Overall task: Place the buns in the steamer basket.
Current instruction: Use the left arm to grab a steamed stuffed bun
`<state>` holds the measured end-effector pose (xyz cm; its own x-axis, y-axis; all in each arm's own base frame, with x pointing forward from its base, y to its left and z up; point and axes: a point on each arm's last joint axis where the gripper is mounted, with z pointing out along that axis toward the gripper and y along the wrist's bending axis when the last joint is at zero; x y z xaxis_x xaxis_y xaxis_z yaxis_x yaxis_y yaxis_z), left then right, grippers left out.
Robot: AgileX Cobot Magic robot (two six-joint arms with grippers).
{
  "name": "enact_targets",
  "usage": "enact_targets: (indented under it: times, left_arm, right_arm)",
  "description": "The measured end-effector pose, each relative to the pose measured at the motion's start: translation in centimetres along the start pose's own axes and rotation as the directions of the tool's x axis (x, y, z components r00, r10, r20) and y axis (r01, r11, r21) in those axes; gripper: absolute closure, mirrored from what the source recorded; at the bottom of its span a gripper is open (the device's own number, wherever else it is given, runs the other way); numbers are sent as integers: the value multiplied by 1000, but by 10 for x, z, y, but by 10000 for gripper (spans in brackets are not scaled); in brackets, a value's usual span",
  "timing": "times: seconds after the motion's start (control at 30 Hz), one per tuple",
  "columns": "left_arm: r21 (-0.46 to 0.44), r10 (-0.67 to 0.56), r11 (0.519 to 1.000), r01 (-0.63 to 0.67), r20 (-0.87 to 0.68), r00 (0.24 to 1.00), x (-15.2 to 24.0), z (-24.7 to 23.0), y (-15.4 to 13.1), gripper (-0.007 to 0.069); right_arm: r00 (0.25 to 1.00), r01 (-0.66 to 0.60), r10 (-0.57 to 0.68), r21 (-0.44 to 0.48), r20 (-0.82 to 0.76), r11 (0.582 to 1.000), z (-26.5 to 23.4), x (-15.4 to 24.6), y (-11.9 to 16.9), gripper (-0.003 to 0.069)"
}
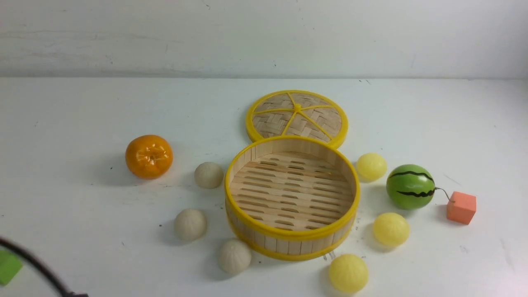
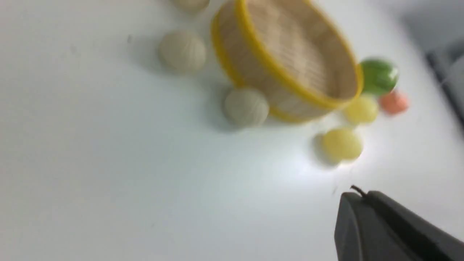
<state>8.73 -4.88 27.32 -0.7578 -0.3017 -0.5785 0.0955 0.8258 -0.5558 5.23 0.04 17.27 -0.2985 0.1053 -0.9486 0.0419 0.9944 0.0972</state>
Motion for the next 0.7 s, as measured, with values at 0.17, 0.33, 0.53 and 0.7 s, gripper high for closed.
enact_targets:
  times: [0.17, 0.33, 0.53, 0.7]
  left_arm:
    - [-83, 76, 991, -103, -274, 959, -33, 53, 3, 638]
    - [-90, 121, 981, -173, -417, 901, -60, 111, -2, 638]
    - [-78, 264, 930, -359, -537, 801, -68, 159, -48, 638]
    - [-204, 293, 869, -451, -523, 801, -99, 178, -48, 638]
  right_arm:
    - [1000, 0, 0, 0, 0, 1000, 0, 0, 0, 419]
    - [1000, 0, 0, 0, 0, 1000, 0, 0, 0, 419]
    - [1000, 1, -1, 1, 0, 1000, 0, 0, 0, 419]
    - [1000, 1, -1, 0, 0, 1000, 0, 0, 0, 419]
